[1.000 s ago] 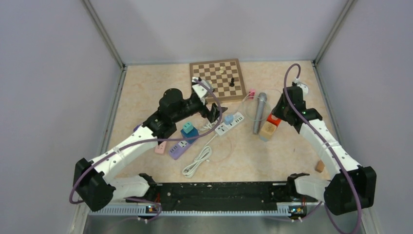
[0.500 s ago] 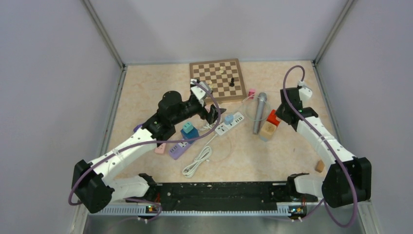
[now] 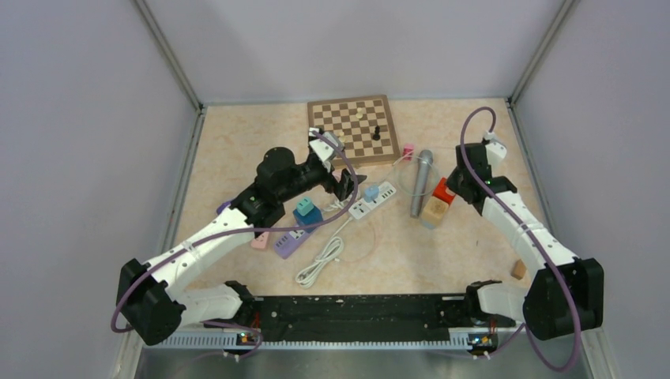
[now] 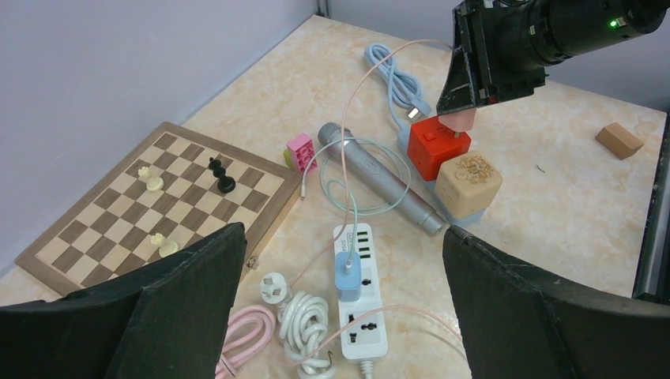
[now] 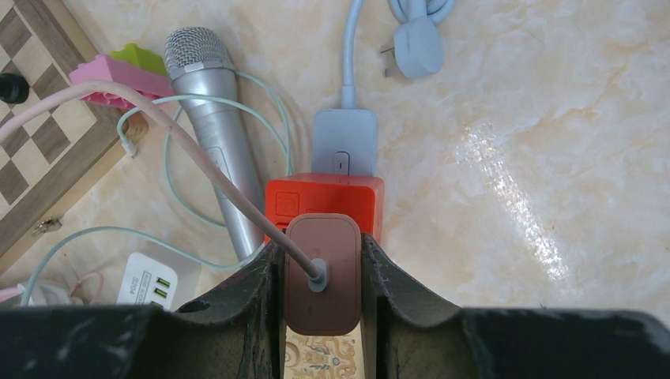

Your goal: Insert the plug

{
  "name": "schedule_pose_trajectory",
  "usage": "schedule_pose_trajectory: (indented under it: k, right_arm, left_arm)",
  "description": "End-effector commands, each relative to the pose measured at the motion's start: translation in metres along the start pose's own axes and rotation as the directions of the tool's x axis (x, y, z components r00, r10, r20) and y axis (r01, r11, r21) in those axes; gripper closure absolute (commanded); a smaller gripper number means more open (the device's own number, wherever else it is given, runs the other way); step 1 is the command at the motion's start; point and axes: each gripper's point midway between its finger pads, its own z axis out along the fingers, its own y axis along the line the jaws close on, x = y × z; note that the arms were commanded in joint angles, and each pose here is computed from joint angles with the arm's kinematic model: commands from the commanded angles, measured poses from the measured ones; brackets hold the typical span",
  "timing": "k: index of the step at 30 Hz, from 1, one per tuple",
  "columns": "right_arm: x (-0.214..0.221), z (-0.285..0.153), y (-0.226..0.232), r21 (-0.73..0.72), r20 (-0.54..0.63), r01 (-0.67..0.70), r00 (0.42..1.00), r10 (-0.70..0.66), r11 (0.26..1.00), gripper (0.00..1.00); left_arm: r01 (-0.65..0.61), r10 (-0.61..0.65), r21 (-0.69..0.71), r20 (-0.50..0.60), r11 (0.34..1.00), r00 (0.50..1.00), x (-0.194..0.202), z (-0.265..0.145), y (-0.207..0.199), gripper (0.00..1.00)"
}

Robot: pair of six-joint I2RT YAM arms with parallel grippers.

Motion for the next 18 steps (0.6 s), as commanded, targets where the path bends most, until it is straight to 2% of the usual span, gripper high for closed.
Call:
schedule_pose_trajectory:
  k: [1, 18]
  right_arm:
    - [-0.03, -0.014, 0.014, -0.062, 0.076, -0.026, 0.997, 0.031, 0.998, 1.0]
    - [-0.026, 0.009, 0.014, -0.024, 0.082, -0.014, 0.996, 0.016, 1.0, 1.0]
  left_arm:
    - [-0.02, 0.021, -0.022, 0.055, 1.0, 0.998, -0.018, 0.0, 0.004, 0.01]
    - [-0.029, 0.031, -0.041, 0.045, 0.999, 0.998, -0.015, 0.006, 0.01, 0.01]
